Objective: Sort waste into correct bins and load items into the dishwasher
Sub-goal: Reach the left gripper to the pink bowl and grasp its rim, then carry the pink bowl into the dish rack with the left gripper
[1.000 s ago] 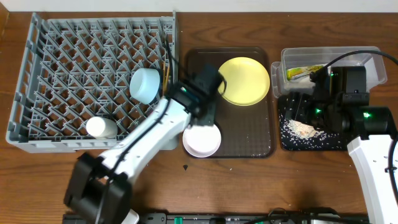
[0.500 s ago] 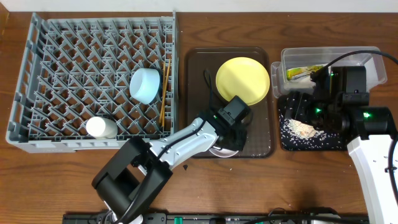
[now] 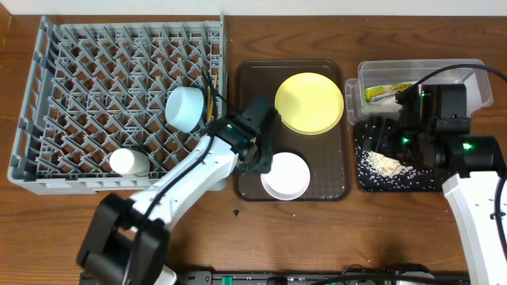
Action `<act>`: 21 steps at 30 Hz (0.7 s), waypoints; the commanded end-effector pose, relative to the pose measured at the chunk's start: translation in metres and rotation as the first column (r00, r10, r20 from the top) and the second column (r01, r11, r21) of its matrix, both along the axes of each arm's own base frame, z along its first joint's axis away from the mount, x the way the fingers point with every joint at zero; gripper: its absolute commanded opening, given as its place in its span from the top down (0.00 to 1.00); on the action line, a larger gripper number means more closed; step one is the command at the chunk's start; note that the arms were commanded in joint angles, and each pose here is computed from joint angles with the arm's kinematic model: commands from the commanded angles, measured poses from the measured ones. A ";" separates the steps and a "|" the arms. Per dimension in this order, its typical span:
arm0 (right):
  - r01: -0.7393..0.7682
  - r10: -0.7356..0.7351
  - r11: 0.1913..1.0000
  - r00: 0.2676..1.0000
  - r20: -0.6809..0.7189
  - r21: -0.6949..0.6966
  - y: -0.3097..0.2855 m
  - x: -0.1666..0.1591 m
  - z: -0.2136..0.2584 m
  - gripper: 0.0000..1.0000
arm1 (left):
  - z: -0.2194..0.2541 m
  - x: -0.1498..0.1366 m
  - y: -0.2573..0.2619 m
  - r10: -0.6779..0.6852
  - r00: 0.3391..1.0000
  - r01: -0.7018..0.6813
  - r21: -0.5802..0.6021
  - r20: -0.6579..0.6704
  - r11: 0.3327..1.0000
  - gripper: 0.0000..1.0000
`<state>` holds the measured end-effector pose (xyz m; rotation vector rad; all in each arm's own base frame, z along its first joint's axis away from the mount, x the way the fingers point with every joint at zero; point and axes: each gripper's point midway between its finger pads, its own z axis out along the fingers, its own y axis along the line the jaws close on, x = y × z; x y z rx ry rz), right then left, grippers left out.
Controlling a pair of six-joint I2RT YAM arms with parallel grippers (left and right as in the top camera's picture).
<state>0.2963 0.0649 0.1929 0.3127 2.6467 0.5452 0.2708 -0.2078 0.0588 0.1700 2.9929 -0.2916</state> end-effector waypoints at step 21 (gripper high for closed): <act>0.010 -0.010 1.000 1.000 0.013 -0.005 -0.001 0.001 0.004 0.25 | 0.131 0.061 0.123 0.085 0.879 -0.295 0.396 0.468 0.870 0.93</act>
